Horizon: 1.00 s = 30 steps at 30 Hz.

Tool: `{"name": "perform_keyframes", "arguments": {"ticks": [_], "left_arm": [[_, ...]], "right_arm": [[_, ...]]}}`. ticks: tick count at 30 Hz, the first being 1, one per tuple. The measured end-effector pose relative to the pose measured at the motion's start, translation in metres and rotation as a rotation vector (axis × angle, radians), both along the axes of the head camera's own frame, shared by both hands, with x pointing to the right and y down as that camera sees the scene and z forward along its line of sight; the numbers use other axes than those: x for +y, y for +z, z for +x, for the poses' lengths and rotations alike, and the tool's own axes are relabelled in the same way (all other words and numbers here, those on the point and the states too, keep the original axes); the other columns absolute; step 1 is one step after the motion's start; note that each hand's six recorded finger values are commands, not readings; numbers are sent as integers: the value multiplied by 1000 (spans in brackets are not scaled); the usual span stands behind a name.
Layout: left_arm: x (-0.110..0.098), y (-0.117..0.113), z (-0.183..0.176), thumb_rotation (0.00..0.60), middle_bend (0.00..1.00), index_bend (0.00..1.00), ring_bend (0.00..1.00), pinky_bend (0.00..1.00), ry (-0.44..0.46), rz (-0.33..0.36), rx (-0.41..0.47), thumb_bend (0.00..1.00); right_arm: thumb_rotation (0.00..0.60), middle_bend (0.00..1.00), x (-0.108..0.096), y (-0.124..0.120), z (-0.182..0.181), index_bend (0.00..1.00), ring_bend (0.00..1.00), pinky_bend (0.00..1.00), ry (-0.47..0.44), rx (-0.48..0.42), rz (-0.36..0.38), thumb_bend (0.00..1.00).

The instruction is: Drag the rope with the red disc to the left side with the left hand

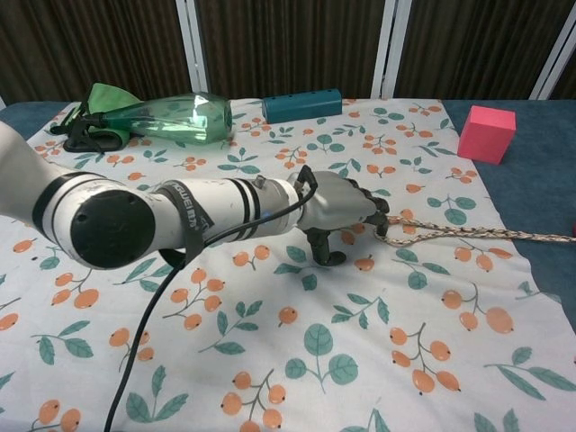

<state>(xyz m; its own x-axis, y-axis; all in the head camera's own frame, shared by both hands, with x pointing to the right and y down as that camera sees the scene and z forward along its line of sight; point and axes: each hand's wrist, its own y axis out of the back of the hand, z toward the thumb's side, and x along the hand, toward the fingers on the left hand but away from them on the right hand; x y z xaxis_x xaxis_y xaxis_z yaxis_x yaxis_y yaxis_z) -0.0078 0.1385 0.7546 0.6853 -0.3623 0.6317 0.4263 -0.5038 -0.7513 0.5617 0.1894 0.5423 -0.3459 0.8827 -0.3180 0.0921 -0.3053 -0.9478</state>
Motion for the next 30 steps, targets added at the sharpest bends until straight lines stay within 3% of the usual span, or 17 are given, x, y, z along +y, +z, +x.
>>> {"name": "perform_keyframes", "arguments": {"ticks": [6,15,24,30], "left_arm": [[-2,-7,0,600,0,481,0,0,-8,15,21,508],[-5,-15,-6,600,0,626,0,0,-1,34,26,512],[-11,-24,-15,600,0,829,0,0,-32,67,44,709],[-30,-40,-48,600,0,868,0,0,-102,121,52,772]], "right_arm": [[600,0,-1,0,-2,0,0,0,1,-1,-1,80],[600,0,-1,4,-5,0,0,0,0,1,-11,83],[600,0,-2,4,-5,0,0,0,1,3,-14,89],[600,0,-5,3,-8,0,0,0,-8,-1,-9,92]]}}
